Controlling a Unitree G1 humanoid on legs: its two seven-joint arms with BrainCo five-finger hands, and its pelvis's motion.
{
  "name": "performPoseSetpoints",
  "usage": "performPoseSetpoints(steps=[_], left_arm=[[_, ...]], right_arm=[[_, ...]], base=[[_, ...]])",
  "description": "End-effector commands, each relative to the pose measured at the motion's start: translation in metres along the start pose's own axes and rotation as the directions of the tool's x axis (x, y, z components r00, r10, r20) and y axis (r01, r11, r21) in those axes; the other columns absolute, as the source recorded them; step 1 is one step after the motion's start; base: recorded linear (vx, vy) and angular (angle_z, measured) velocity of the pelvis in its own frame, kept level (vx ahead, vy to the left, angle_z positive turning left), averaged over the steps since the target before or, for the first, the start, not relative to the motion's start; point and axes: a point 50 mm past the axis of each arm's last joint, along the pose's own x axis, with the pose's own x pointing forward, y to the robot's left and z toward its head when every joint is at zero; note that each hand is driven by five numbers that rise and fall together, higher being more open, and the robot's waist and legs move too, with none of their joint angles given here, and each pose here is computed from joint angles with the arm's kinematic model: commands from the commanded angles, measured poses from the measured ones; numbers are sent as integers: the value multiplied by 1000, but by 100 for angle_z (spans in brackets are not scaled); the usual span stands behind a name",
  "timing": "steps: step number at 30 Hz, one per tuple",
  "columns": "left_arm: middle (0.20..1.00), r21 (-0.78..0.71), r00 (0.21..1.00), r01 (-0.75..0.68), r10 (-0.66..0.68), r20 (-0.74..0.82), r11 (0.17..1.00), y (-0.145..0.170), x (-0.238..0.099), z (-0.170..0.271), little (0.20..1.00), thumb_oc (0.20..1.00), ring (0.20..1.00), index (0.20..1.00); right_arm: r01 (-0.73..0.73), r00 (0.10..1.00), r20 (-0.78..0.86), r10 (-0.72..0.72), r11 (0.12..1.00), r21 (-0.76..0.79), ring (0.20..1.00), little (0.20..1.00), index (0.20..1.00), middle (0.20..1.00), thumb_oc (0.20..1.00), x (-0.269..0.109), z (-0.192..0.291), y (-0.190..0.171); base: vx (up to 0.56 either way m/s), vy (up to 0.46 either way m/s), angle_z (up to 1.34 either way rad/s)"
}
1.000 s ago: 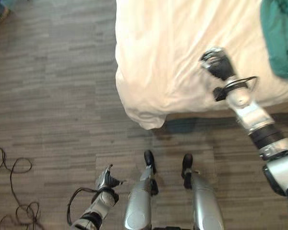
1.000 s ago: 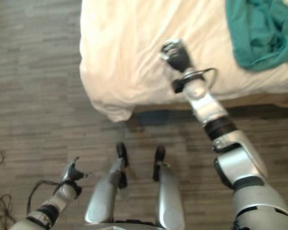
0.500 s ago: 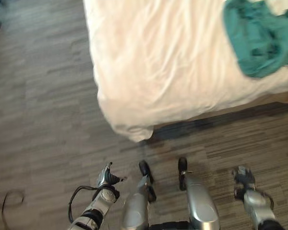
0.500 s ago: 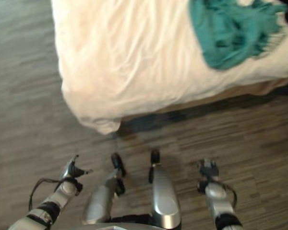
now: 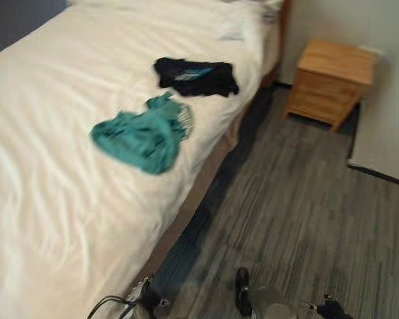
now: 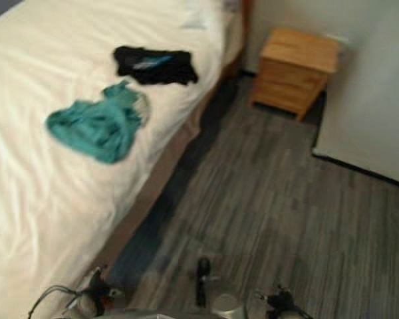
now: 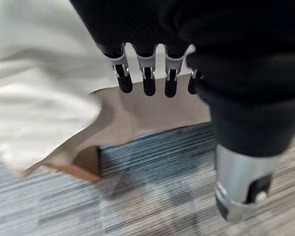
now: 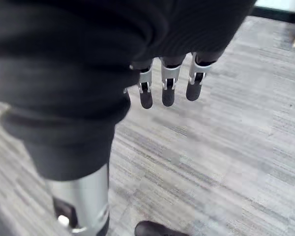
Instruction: Tidy up the quilt and then pick up the clothes from the bed and put them into the laundry hamper.
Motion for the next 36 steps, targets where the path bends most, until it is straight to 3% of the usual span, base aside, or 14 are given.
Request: performPoseSetpoints(steps=[1,13,23,28,36], left_arm=[[1000,-11,995,-74,75,66,997,14,8,26,1000,1000,1000,1000],[1000,-14,993,-81,81,83,997,18,9,33,1000,1000,1000,1000],[1000,78,987,-71,58,148,994,16,11,48,1000,1000,1000,1000],[1000,-6,989,-87,87,122,996,18,11,46,1000,1000,1000,1000],[1000,-102,996,-70,76,56,992,2,6,32,1000,1000,1000,1000]], right_arm=[[28,998,52,-21,991,-134,1000,1000,1000,1000,1000,4,16,-4],[-2,997,76,9,996,-91,1000,1000,1000,1000,1000,3,27,9],[4,1000,3,-4,997,-83,1000,1000,1000,1000,1000,3,10,3],[54,998,28,-50,987,-153,1000,1000,1000,1000,1000,6,15,-14],[21,999,43,-11,974,-226,1000,1000,1000,1000,1000,5,18,-2]], base=[[387,1,-199],[499,24,-109],[594,-134,12],[420,-333,13],[595,52,-12]])
